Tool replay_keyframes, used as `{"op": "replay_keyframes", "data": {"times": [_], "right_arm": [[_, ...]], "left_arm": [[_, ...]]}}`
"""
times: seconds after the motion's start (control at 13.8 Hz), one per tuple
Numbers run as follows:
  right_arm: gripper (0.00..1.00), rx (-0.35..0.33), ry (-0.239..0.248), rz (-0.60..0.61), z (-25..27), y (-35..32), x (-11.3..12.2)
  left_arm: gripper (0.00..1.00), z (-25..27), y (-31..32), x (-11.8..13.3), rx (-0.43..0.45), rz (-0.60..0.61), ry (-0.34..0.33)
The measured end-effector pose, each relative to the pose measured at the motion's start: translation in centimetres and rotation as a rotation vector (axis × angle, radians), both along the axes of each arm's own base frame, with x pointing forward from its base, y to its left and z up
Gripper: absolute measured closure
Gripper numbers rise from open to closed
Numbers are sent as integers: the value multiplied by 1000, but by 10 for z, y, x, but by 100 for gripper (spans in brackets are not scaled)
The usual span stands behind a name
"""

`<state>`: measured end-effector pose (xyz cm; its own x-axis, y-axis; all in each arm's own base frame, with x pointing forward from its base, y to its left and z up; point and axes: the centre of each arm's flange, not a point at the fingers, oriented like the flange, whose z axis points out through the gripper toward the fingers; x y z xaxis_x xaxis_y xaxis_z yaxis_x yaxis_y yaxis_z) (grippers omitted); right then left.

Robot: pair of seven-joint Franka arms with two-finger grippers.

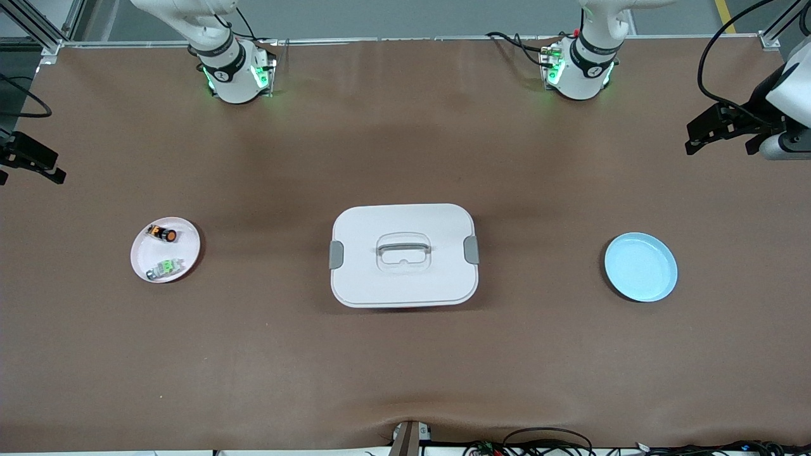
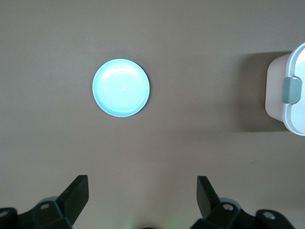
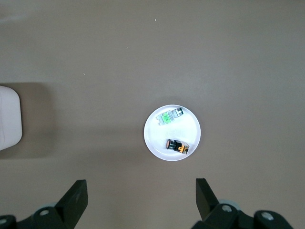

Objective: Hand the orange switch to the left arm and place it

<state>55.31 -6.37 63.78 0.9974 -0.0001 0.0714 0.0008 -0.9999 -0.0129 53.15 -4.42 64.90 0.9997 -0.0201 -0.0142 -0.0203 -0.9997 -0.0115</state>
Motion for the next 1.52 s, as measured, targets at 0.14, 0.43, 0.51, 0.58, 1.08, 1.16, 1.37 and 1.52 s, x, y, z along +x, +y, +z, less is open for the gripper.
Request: {"op": "replay_keyframes", "data": {"times": [0.14, 0.43, 0.51, 0.58, 1.08, 1.16, 1.37, 1.52], "right_arm": [[0, 0, 0, 0, 0, 0, 0], [0, 0, 0, 0, 0, 0, 0], [0, 0, 0, 0, 0, 0, 0], [0, 0, 0, 0, 0, 0, 0], [0, 0, -1, 0, 0, 0, 0], [0, 0, -1, 0, 0, 0, 0], [0, 0, -1, -1, 0, -1, 0], [0, 0, 2, -2, -1, -1, 0]], "left_arm": [[0, 0, 0, 0, 0, 0, 0], [0, 0, 0, 0, 0, 0, 0], [0, 0, 0, 0, 0, 0, 0], [0, 0, 0, 0, 0, 0, 0], [0, -4, 0, 3, 0, -1, 7], [0, -4, 0, 3, 0, -1, 7], [0, -4, 0, 3, 0, -1, 7], [0, -5, 0, 3, 0, -1, 10]]}}
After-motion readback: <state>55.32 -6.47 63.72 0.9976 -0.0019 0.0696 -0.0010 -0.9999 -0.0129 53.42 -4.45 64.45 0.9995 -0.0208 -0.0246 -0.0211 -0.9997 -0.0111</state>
